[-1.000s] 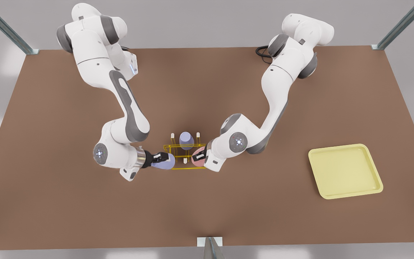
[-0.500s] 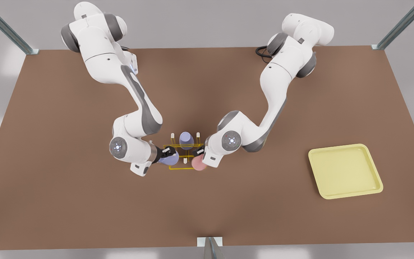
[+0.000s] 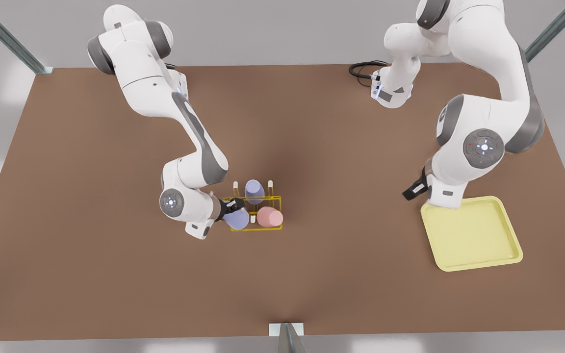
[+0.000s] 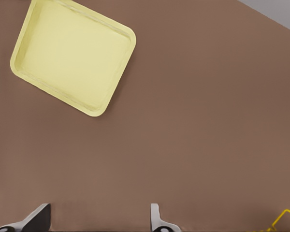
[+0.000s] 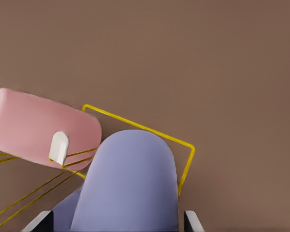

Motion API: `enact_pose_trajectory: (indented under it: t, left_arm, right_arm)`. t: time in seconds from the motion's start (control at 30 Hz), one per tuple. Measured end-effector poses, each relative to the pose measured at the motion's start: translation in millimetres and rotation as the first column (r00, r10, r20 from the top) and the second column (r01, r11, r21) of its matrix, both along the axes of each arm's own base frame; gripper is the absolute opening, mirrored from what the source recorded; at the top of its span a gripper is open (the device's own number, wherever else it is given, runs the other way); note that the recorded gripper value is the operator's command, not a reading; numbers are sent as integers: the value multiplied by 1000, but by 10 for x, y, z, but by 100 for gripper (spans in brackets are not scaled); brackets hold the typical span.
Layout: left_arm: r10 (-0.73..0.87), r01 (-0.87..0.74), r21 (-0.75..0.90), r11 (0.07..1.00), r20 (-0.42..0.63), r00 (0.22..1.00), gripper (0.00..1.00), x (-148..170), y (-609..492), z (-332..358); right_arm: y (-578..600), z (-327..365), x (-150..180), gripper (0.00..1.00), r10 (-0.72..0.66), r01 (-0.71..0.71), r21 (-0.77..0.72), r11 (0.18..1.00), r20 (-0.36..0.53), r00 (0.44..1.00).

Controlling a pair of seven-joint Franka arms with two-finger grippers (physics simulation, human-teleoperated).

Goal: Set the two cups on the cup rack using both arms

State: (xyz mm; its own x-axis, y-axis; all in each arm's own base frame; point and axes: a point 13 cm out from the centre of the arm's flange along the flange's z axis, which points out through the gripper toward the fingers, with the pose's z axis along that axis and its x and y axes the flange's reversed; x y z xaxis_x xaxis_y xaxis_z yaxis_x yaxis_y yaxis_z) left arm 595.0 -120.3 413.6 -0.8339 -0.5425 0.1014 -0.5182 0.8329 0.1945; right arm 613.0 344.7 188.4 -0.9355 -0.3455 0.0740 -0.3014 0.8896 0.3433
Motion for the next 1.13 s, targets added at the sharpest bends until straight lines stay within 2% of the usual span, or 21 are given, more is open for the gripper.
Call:
enact_pose_trajectory:
  t: [0.1, 0.3, 0.4, 0.6, 0.7, 0.77, 0.9, 1.0, 1.13]
  left_arm:
    - [-2, -3, -49, 999, -106, 994, 100, -235, 593, 12]
    - [-188, 148, -165, 975, -262, 947, 100, -643, 658, -8]
    - [-269, 213, -204, 955, -303, 914, 100, -936, 647, -78]
    - [-418, 353, -264, 898, -260, 870, 100, -1028, 468, -14]
    - [-468, 399, -289, 870, -234, 852, 100, -1020, 420, 83]
    - [-494, 420, -304, 855, -229, 839, 100, -1026, 405, 93]
    - [-536, 456, -327, 828, -221, 815, 100, -1044, 378, 106]
    - [-566, 482, -341, 807, -217, 795, 100, -1068, 323, 119]
    - [-592, 503, -354, 788, -215, 777, 100, -1091, 283, 131]
  right_arm:
    - [18, 45, 27, 100, -2, 2, 6, 1000, 7, 1000]
    - [41, 326, 192, 100, -19, 18, 25, 1000, 50, 999]
    - [-38, 412, 233, 100, -29, 34, -57, 998, 86, 996]
    - [-491, 794, 219, 100, -102, 135, -238, 962, 143, 984]
    - [-1835, 1187, 175, 100, -274, 310, -314, 897, 155, 949]
    - [-2454, 1594, 172, 100, -339, 385, -318, 866, 192, 921]
    - [-2722, 2393, -101, 100, -334, 394, -307, 866, 231, 914]
    - [-2796, 2679, -412, 100, -315, 372, -311, 875, 217, 924]
    - [-2880, 2850, -614, 100, -300, 348, -324, 880, 190, 935]
